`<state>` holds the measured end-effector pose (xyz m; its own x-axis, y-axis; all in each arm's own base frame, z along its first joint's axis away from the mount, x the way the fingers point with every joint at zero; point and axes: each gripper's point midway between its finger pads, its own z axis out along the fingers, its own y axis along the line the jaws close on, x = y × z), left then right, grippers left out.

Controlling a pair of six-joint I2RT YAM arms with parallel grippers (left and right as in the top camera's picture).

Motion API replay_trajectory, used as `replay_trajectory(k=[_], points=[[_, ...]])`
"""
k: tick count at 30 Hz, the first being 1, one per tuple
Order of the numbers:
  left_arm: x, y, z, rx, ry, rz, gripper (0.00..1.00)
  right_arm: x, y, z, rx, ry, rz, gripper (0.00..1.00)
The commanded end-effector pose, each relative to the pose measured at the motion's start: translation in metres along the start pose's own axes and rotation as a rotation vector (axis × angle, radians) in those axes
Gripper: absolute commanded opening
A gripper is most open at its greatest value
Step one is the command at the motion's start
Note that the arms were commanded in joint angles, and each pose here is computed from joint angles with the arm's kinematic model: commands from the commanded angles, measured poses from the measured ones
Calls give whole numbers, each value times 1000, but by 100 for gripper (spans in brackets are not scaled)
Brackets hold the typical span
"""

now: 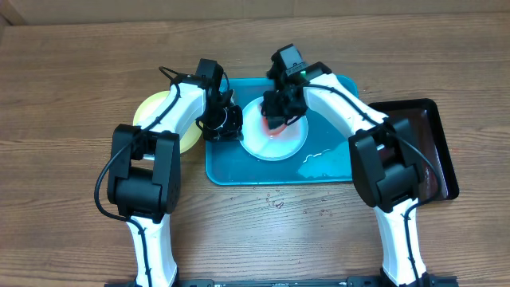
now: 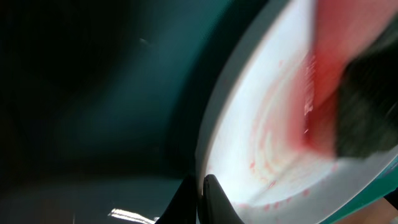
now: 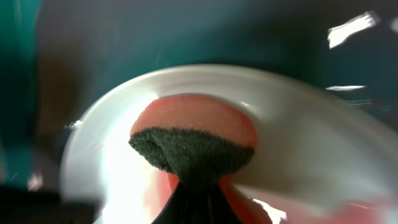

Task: Clean dirty plates on tray and stack at the side
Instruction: 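Scrub the white plate with the sponge while the left gripper holds it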

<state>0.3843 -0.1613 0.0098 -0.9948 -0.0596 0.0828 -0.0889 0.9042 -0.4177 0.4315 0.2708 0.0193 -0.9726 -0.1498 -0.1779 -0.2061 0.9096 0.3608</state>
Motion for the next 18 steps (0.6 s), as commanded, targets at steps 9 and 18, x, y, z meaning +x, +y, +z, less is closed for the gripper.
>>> replay_trajectory(k=[9,18], points=[[0,5,4,-27,3,27,4,62,-21,-6,-39,284,69,4],[1,5,4,-29,4,27,4,33,-104,-26,184,181,140,4]])
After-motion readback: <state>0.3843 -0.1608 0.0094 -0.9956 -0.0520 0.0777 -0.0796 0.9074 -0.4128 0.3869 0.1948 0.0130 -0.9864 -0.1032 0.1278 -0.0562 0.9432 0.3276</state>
